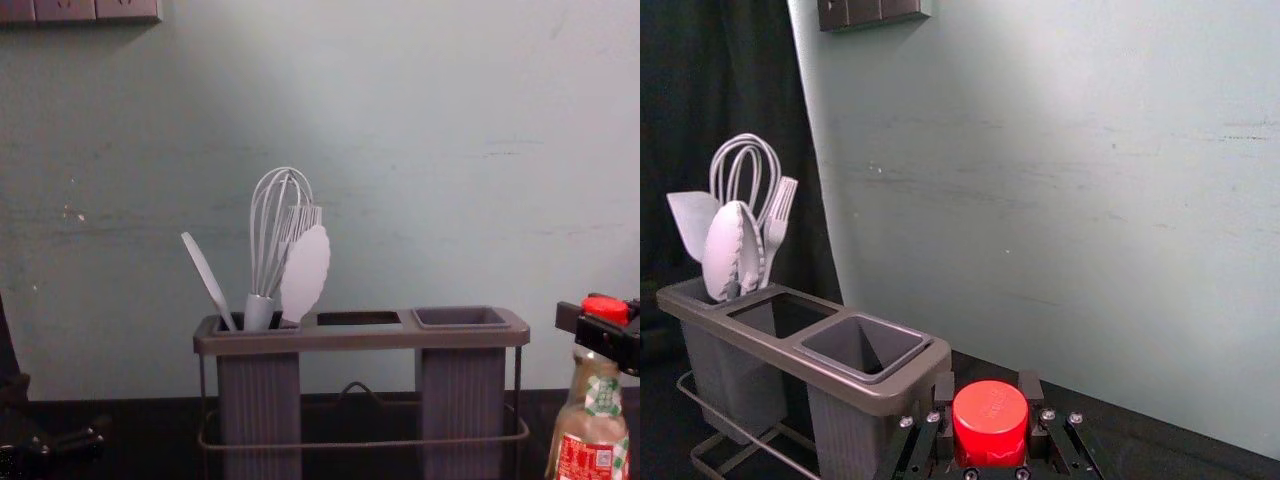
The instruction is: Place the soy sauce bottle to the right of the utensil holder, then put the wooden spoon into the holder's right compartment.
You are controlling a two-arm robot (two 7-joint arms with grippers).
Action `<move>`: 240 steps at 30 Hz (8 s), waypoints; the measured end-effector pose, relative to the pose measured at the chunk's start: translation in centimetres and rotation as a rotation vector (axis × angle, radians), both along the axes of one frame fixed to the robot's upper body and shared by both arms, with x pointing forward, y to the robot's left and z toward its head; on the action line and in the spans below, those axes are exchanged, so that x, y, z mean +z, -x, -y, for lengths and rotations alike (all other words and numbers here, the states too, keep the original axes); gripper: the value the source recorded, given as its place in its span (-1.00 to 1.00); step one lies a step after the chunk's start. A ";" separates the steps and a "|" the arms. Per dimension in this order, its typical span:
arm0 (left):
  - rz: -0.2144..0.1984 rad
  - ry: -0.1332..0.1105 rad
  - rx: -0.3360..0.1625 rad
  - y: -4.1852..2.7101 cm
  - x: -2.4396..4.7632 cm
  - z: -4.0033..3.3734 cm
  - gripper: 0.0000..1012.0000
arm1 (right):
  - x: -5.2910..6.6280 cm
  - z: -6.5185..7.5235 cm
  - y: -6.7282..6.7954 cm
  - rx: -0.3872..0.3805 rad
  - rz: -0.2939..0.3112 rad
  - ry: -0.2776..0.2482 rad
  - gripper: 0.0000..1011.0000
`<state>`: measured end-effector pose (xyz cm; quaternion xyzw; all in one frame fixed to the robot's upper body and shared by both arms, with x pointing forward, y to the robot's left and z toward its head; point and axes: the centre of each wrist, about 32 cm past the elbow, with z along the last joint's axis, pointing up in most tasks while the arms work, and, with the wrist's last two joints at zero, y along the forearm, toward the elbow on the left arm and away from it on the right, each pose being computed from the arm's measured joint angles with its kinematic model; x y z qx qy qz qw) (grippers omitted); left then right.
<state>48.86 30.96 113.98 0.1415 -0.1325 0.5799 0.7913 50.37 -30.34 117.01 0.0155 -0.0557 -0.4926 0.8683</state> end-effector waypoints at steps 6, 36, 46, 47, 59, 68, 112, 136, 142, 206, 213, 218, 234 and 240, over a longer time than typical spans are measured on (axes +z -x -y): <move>0.000 0.000 0.000 0.00 0.00 0.00 1.00 | -0.3 -0.2 -0.7 -0.003 -0.007 -0.004 -0.24; 0.000 0.000 0.000 0.00 0.00 0.00 1.00 | -1.1 -0.7 -2.1 -0.019 -0.018 -0.027 -0.14; 0.000 0.000 0.000 0.00 0.00 0.00 1.00 | -0.7 -0.6 -2.0 -0.021 -0.005 -0.038 0.46; 0.000 0.000 0.000 0.00 0.00 0.00 1.00 | -0.6 -0.6 -2.0 -0.022 -0.002 -0.038 0.54; 0.000 0.000 0.000 0.00 0.00 0.00 1.00 | 0.4 0.0 -1.5 -0.032 0.025 -0.032 0.99; 0.000 0.000 0.000 0.00 0.00 0.00 1.00 | 0.9 0.5 -0.9 -0.042 0.035 -0.022 0.99; 0.000 0.000 0.000 0.00 0.00 0.00 1.00 | 2.0 -5.2 8.1 0.044 -0.045 0.109 0.99; 0.000 0.000 0.000 0.00 0.00 0.00 1.00 | 0.9 -7.7 8.8 0.067 -0.138 0.125 0.99; 0.000 0.000 0.000 0.00 0.00 0.00 1.00 | 0.9 -7.6 8.8 0.068 -0.137 0.128 0.99; 0.000 0.000 0.000 0.00 0.00 0.00 1.00 | 6.5 -13.1 4.2 0.082 -0.598 0.494 0.99; 0.000 0.000 0.000 0.00 0.00 0.00 1.00 | 6.0 -13.5 3.7 0.092 -0.618 0.489 0.99; 0.000 0.000 0.000 0.00 0.00 0.00 1.00 | 5.5 -13.9 3.5 0.095 -0.628 0.492 0.99; 0.000 0.000 0.000 0.00 0.00 0.00 1.00 | 4.9 -14.4 2.3 0.092 -0.649 0.492 0.99; 0.000 0.000 0.000 0.00 0.00 0.00 1.00 | 4.6 -14.3 2.0 0.089 -0.659 0.488 0.99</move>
